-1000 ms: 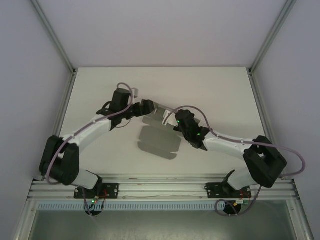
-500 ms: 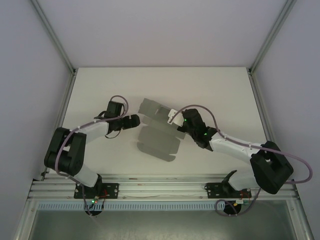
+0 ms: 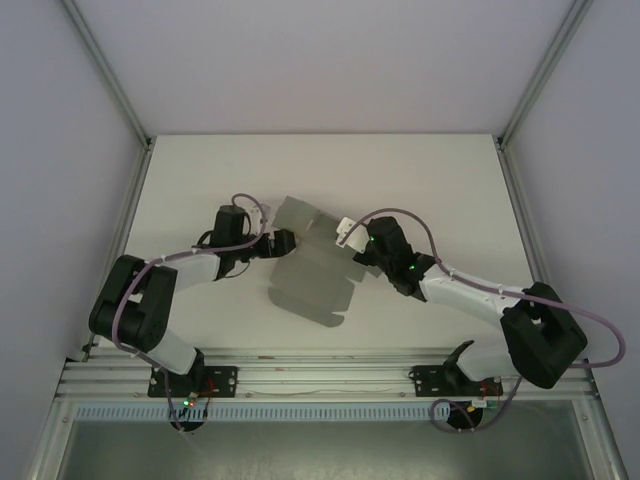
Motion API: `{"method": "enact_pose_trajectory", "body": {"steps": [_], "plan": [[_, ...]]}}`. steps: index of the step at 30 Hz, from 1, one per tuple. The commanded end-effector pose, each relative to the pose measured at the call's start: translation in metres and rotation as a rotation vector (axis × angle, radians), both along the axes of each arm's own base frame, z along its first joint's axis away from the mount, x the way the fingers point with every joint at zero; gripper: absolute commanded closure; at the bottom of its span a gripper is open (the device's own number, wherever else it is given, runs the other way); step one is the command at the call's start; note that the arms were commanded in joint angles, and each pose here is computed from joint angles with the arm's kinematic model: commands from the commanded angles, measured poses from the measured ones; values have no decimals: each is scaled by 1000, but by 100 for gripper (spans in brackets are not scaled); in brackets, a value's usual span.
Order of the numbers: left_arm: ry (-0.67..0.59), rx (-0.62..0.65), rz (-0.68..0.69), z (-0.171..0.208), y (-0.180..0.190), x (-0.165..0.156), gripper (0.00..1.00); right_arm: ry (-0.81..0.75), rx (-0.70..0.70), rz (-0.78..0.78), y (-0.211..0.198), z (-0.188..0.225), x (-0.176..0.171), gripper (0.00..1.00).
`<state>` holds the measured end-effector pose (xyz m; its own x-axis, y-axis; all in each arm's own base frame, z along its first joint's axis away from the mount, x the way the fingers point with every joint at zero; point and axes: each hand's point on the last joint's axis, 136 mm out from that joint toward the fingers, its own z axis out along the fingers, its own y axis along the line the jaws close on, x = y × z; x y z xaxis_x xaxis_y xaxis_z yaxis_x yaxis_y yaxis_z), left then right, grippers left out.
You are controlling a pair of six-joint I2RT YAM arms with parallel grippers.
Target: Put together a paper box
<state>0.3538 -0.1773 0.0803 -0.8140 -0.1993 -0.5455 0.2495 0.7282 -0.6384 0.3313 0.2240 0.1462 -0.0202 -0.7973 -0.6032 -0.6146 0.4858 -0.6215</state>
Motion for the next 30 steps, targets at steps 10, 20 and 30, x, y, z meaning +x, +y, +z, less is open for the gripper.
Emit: {"method": "enact_pose_trajectory", "body": {"steps": [10,20,30], "plan": [[-31,-168,-141,11,-37,-5,49,-28,142,2,6,27,2,100],[-31,-183,-177,9,-39,-20,53,-28,207,3,3,37,0,100],[-43,-168,-137,20,-44,-5,90,37,118,46,6,18,-5,100]]}}
